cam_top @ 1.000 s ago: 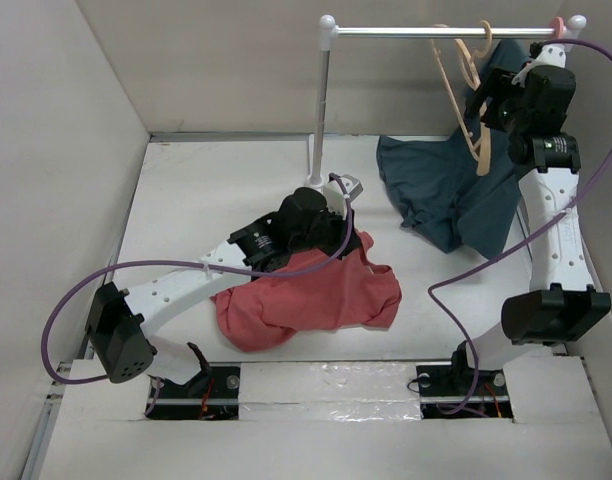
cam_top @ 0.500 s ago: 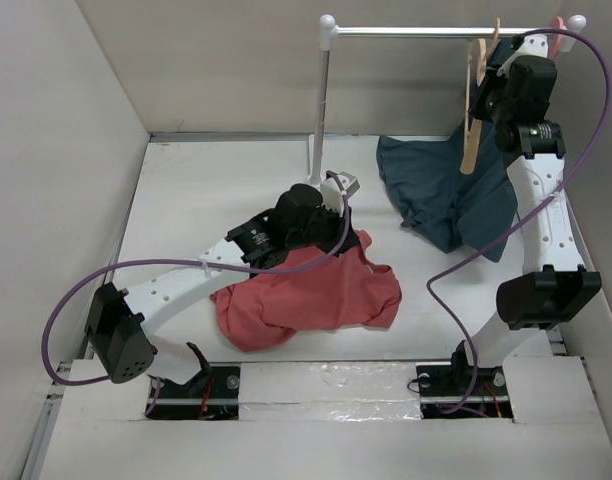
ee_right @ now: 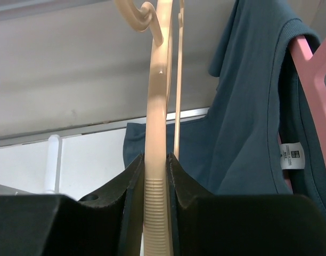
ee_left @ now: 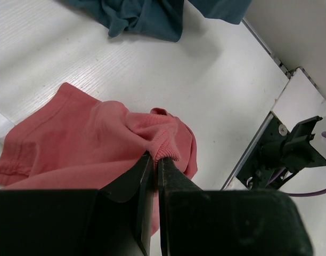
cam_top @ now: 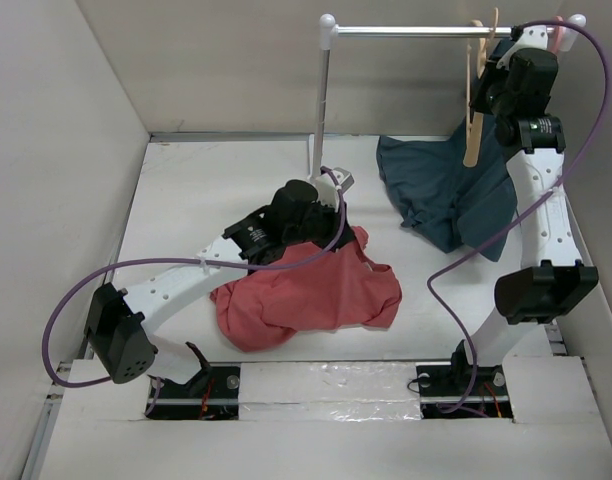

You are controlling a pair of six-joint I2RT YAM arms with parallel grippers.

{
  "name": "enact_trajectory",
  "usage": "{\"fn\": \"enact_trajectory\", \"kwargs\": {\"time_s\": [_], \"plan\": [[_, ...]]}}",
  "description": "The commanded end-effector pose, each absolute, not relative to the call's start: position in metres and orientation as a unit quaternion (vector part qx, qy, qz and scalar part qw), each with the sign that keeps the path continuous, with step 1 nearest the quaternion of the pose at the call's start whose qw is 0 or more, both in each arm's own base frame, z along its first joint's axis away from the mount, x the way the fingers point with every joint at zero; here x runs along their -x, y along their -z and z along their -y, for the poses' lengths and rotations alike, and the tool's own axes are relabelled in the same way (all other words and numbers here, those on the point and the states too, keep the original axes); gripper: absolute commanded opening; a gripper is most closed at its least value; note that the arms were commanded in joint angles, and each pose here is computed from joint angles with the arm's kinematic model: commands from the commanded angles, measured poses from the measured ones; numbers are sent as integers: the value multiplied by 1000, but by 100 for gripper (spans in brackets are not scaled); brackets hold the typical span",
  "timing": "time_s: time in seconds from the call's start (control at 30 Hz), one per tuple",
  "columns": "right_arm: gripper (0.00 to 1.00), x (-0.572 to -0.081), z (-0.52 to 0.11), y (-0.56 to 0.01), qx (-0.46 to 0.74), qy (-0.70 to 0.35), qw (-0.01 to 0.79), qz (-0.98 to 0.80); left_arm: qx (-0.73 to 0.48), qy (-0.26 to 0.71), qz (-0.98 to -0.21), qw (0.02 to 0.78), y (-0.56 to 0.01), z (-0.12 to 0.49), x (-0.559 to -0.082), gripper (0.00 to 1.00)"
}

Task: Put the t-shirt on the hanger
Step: Pick up the hanger from the clothesline.

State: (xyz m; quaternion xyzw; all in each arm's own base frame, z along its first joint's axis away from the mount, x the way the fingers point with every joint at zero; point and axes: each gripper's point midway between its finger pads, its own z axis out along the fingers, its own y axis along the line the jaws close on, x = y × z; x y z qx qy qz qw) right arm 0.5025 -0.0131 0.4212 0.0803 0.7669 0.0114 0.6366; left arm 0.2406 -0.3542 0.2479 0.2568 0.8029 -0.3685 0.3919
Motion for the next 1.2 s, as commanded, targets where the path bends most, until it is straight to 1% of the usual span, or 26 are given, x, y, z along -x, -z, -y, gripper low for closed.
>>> {"fn": "enact_trajectory", "kwargs": {"time_s": [0.0,0.07,0.1,0.17,0.23,0.3,0.33,0.4,0.43,0.63,0.77,0.83,0.93,1.0,1.07,1.1,1.13,1.17], "plan": [[0,-485,0,-491,-48,-34,709,-702,-252,387,-777,427,-279,351,-247,0],[0,-479,-1,-498,-46,-38,716,-695,-252,387,-776,429,-280,352,-247,0],[0,-478,-11,-492,-32,-53,712,-700,-249,385,-777,431,-280,350,-251,0],[0,-470,-16,-494,-27,-66,712,-698,-248,384,-778,431,-279,350,-252,0],[0,-466,-19,-481,-27,-75,704,-706,-245,382,-778,434,-280,349,-256,0],[0,-455,-24,-486,-26,-90,711,-697,-246,381,-777,437,-282,349,-257,0],[0,-454,-30,-472,-23,-99,701,-706,-247,382,-777,436,-282,349,-257,0],[0,-446,-34,-473,-23,-114,703,-701,-244,378,-778,438,-282,347,-262,0],[0,-445,-35,-463,-26,-118,696,-708,-244,377,-779,437,-281,347,-262,0],[0,-419,-47,-468,-26,-155,710,-686,-235,376,-780,442,-286,341,-272,0],[0,-402,-57,-464,-23,-178,709,-682,-225,371,-779,452,-295,335,-286,0],[0,-394,-64,-451,-19,-191,697,-691,-222,366,-783,451,-293,334,-293,0],[0,-366,-78,-440,-12,-227,675,-702,-213,348,-792,455,-291,329,-309,0],[0,-335,-96,-435,-2,-277,645,-712,-210,345,-792,458,-291,328,-316,0],[0,-307,-118,-411,10,-322,596,-735,-195,337,-798,460,-288,319,-330,0],[0,-282,-127,-413,26,-345,589,-730,-195,339,-796,462,-291,321,-332,0],[0,-268,-131,-407,29,-358,576,-734,-189,335,-799,462,-289,318,-339,0],[0,-251,-137,-383,28,-368,535,-760,-180,330,-800,467,-291,313,-347,0]]}}
